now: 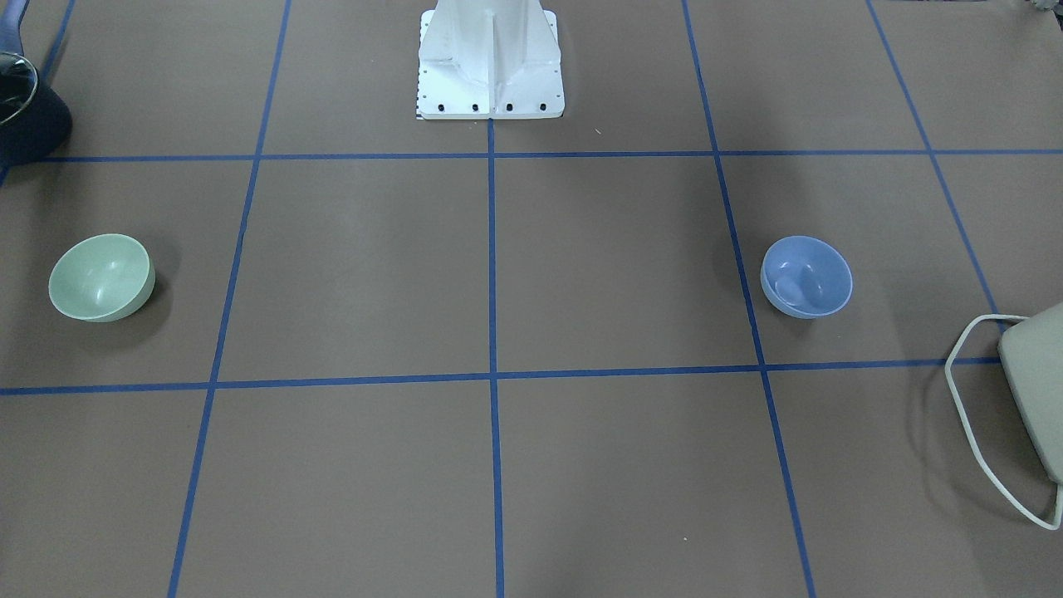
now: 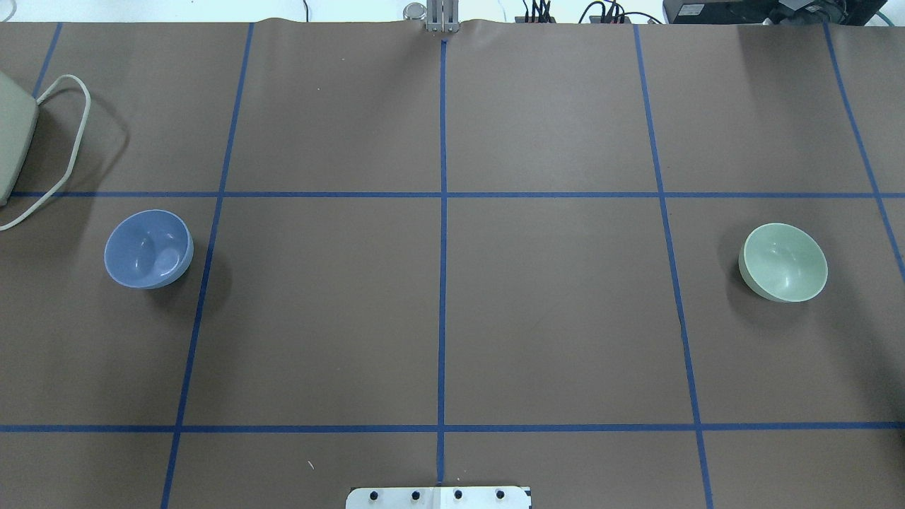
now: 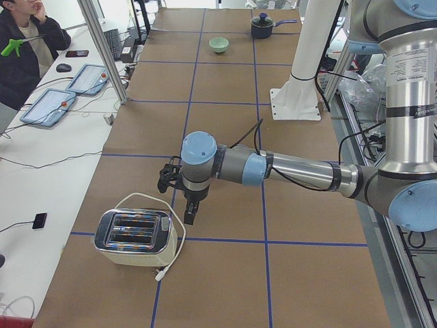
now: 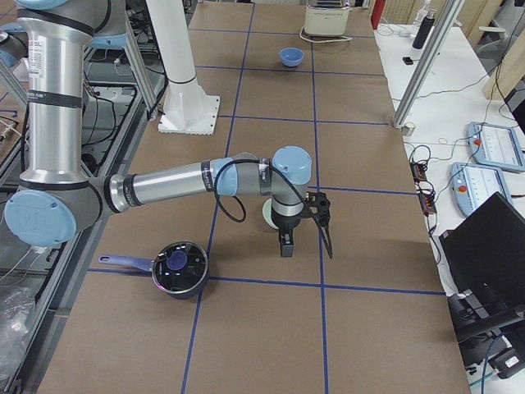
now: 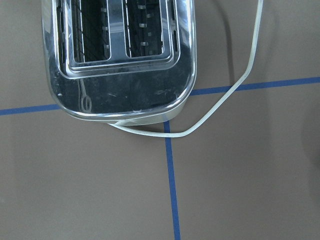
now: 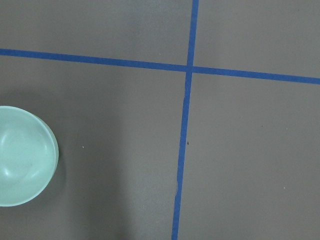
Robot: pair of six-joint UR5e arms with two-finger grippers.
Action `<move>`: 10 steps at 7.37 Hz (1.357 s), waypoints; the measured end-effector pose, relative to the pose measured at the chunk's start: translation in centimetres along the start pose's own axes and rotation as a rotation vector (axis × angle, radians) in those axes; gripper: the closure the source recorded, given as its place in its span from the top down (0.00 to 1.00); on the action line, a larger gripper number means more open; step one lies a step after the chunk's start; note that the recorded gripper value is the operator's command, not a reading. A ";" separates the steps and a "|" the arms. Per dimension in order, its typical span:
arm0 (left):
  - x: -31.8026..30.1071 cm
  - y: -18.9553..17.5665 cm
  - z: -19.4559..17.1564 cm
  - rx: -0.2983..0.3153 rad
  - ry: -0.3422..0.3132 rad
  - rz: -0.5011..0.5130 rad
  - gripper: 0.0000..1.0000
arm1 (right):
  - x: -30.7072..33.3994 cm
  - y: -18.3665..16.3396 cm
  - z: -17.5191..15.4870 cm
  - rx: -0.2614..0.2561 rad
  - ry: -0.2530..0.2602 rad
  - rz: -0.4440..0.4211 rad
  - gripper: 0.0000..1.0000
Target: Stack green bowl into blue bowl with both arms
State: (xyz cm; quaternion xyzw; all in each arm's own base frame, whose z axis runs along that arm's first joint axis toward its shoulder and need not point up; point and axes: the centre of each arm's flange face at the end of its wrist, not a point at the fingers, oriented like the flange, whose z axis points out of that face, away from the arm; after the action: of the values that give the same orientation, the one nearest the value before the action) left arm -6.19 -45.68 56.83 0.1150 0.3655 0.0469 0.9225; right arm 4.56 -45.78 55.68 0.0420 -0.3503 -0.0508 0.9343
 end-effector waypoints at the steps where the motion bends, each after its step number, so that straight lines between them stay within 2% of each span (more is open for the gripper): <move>1: 0.4 -0.6 -0.4 0.053 0.001 0.048 0.98 | -0.5 -1.0 -0.6 0.058 0.002 -0.050 1.00; 3: 1.2 -3.4 -1.2 0.161 0.007 0.147 0.98 | -0.6 -2.6 -0.5 0.178 -0.010 -0.155 1.00; 6: 1.9 -4.8 -1.5 0.229 0.017 0.199 0.98 | -1.3 -3.3 -0.2 0.246 -0.065 -0.213 1.00; 8: 5.3 -5.3 1.1 0.185 0.065 0.122 0.98 | -6.0 -4.0 0.2 0.234 -0.115 -0.138 1.00; 10: 11.0 -5.0 5.7 0.091 0.126 0.005 0.98 | -11.9 -4.2 2.1 0.203 -0.100 -0.040 1.00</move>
State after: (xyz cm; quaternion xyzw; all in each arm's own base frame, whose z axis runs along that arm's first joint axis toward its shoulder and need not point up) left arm 5.78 -49.68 52.29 0.1546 0.4244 0.0395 0.8913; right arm -6.03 -48.52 49.02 0.1409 -0.3991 -0.0357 0.9053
